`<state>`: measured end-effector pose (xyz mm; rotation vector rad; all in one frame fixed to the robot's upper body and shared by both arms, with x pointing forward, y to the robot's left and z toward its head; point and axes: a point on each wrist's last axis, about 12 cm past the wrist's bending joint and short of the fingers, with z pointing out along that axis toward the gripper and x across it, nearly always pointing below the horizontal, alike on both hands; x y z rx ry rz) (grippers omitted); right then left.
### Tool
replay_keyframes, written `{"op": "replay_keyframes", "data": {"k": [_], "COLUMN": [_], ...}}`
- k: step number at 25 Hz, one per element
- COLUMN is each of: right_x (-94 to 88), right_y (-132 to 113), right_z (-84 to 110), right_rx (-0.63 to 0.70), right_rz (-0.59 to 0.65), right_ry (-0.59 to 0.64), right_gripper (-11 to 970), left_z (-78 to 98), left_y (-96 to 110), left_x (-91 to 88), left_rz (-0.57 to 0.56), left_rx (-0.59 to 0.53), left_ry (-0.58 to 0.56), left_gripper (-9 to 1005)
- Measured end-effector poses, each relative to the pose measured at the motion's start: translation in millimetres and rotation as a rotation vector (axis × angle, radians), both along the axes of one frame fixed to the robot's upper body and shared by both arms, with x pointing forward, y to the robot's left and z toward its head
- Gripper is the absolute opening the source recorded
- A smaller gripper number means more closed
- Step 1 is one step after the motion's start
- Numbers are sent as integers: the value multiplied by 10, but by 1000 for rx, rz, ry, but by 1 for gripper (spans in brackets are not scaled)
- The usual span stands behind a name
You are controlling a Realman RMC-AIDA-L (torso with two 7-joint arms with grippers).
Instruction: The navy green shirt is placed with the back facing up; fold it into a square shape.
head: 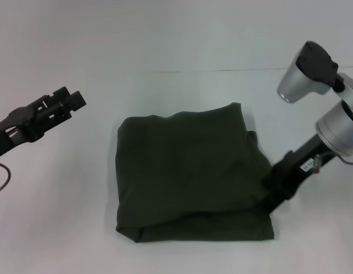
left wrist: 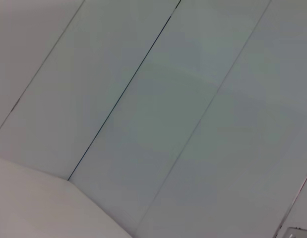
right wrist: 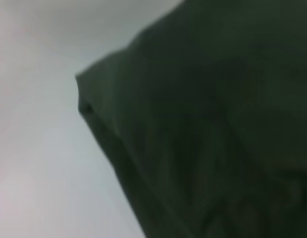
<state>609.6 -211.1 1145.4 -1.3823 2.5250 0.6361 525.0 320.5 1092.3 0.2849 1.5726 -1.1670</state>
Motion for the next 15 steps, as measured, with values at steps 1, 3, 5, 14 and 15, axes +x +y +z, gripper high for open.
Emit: {"op": "replay_keyframes", "data": {"k": [1,3,5,14,15], "right_x": [-17,-72,-140,-48,-45], "right_y": [-18,-54,-108,-207,-151], "right_z": [-7,-3,36,392,339], "right_rx": [-13,-29,-44,170,170], "right_rz": [6,26,55,21,34], "right_ry": [13,57,116,34,19], "right_gripper": [942,942,942,941,941], "left_z": [2,4,5,49,56], "left_y": [0,-2,1,22,22], "left_x": [4,13,16,36,39], "left_rz": [1,2,4,6,6], "left_rx": [0,1,1,-6,-7], "left_ry": [0,0,1,-11,-14], "left_gripper": [791,791,791,792,791]}}
